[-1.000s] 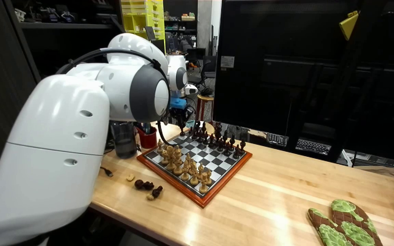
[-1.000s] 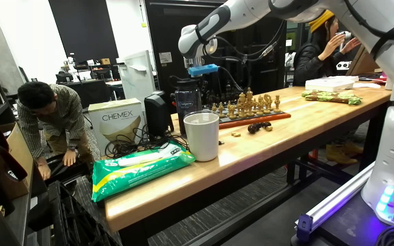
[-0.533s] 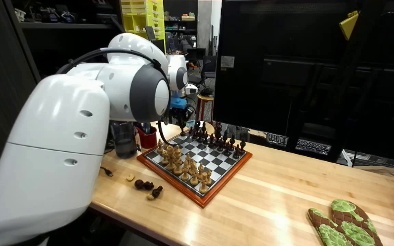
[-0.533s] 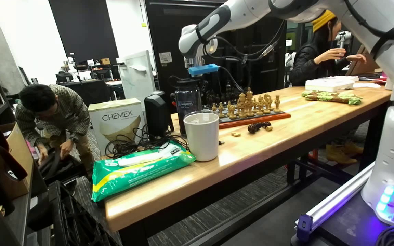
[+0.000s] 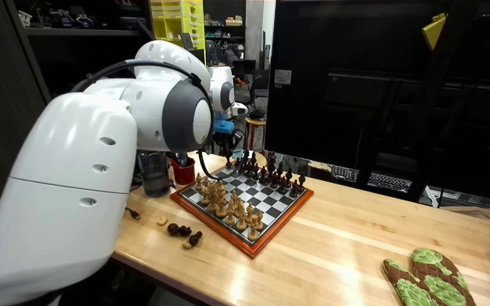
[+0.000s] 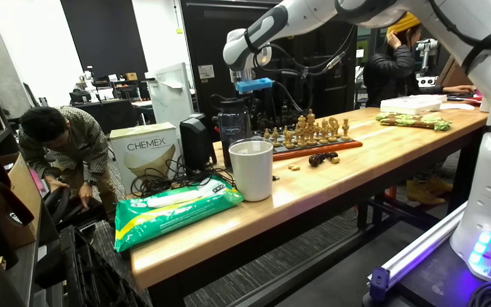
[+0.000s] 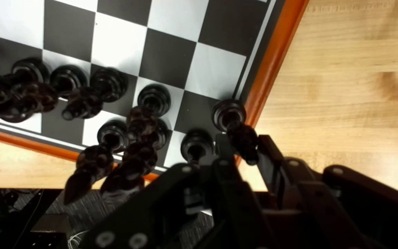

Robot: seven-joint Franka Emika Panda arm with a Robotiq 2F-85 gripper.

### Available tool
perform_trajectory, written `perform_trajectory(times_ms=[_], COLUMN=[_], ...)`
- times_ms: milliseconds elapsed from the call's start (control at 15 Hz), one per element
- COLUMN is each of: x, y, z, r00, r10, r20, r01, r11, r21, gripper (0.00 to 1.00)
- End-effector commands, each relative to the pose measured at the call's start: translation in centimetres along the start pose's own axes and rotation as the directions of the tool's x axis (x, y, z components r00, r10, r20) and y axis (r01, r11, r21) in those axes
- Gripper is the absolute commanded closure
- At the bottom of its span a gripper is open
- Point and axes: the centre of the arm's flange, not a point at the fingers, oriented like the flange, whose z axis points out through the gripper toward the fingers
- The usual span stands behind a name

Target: Move the first left front black piece backwards

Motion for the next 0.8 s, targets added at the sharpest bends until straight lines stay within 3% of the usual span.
perform_trajectory(times_ms=[0, 733], x=[0.5, 1.6], y=[0.3, 0.8], z=[-0.4, 0.3], r00=[1.0, 0.999], r10=[-0.015, -0.035], r20=[-0.001, 0.001], r01=[0.015, 0.035], r11=[1.0, 0.999], r21=[0.007, 0.002], gripper=[0.94, 0.94])
